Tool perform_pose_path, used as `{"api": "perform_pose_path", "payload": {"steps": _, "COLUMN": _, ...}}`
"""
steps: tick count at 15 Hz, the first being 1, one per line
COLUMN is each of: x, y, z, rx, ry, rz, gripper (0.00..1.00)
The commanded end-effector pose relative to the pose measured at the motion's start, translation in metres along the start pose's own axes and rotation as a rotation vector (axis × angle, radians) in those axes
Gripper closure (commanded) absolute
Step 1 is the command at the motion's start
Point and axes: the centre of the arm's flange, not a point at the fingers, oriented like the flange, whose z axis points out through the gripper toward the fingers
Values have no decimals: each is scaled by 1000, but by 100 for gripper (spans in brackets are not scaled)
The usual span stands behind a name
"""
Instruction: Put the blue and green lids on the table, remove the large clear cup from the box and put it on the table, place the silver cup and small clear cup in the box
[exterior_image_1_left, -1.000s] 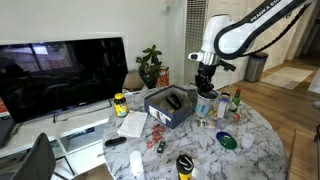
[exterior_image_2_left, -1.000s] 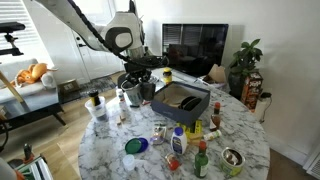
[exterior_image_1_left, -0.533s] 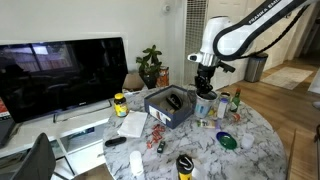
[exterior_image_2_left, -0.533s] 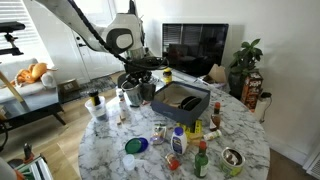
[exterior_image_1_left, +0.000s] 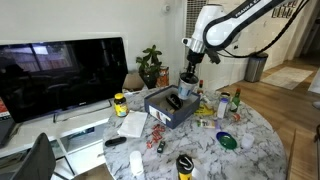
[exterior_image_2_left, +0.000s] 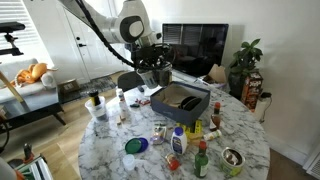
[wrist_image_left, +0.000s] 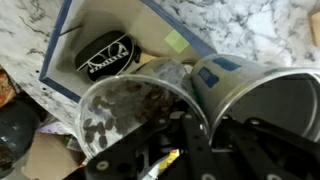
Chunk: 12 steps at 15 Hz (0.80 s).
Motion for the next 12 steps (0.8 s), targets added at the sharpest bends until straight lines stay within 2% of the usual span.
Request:
{"api": "perform_pose_path", "payload": {"steps": 1, "x": 27, "y": 17, "z": 42, "rx": -75, "ry": -39, "rz": 184, "gripper": 97}}
{"api": "perform_pose_path", "payload": {"steps": 4, "x": 28, "y": 26, "z": 75, "rx": -115, "ry": -99, "rz": 337, "gripper": 97}}
{"api": "perform_pose_path", "payload": {"steps": 7, "x": 34, "y": 29, "z": 100, "rx": -107, "ry": -101, "rz": 493, "gripper": 97}}
{"api": "perform_pose_path", "payload": {"steps": 9, "x": 36, "y": 26, "z": 117, "rx": -91, "ry": -120, "rz": 550, "gripper": 97}}
{"api": "perform_pose_path", "payload": {"steps": 12, "x": 33, "y": 24, "z": 142, "rx": -84, "ry": -153, "rz": 573, "gripper": 97}}
